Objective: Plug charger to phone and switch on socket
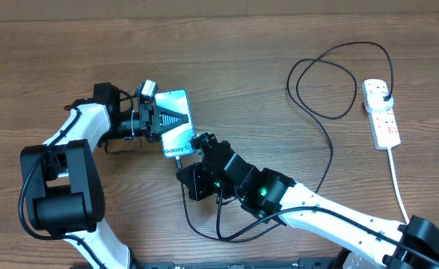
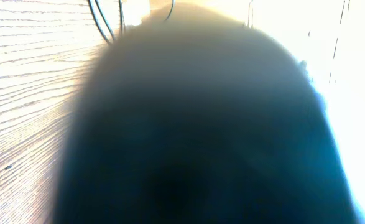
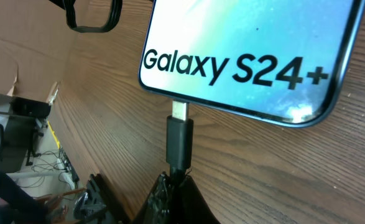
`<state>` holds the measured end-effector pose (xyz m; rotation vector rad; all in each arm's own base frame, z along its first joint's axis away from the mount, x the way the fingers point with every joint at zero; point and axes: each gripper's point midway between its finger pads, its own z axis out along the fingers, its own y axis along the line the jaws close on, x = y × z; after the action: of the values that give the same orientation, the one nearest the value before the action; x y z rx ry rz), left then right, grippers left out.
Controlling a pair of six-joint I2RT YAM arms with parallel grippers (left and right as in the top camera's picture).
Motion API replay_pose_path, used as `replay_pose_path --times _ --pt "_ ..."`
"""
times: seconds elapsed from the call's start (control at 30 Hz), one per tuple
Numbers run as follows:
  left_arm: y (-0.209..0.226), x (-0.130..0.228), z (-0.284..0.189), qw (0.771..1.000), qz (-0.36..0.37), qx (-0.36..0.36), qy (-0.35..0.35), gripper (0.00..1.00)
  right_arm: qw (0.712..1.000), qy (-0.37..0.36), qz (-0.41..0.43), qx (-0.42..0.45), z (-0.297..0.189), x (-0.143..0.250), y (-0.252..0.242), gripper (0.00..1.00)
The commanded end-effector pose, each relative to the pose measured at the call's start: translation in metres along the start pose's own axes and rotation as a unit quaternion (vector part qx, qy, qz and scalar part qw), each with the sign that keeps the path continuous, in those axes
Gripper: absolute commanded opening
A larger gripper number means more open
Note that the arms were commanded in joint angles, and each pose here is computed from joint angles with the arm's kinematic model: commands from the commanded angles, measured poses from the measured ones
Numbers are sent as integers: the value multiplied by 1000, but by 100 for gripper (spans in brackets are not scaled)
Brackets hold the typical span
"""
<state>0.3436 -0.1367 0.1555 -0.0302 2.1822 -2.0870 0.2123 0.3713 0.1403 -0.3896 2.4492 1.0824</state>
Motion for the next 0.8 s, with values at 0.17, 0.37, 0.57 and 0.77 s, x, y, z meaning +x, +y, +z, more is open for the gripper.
replay_pose_path --times 0.17,0.37,0.57,0.77 --pt "-15 0 1 999 32 17 0 4 1000 5 9 17 -1 0 -14 4" --pt "-15 -1 1 999 36 17 0 4 1000 10 3 -1 -1 0 -7 4" --pt "-15 -6 1 999 38 17 0 4 999 31 -10 -31 -1 7 4 4" --pt "-15 -7 1 999 34 17 0 4 999 29 -7 -24 -2 5 -1 4"
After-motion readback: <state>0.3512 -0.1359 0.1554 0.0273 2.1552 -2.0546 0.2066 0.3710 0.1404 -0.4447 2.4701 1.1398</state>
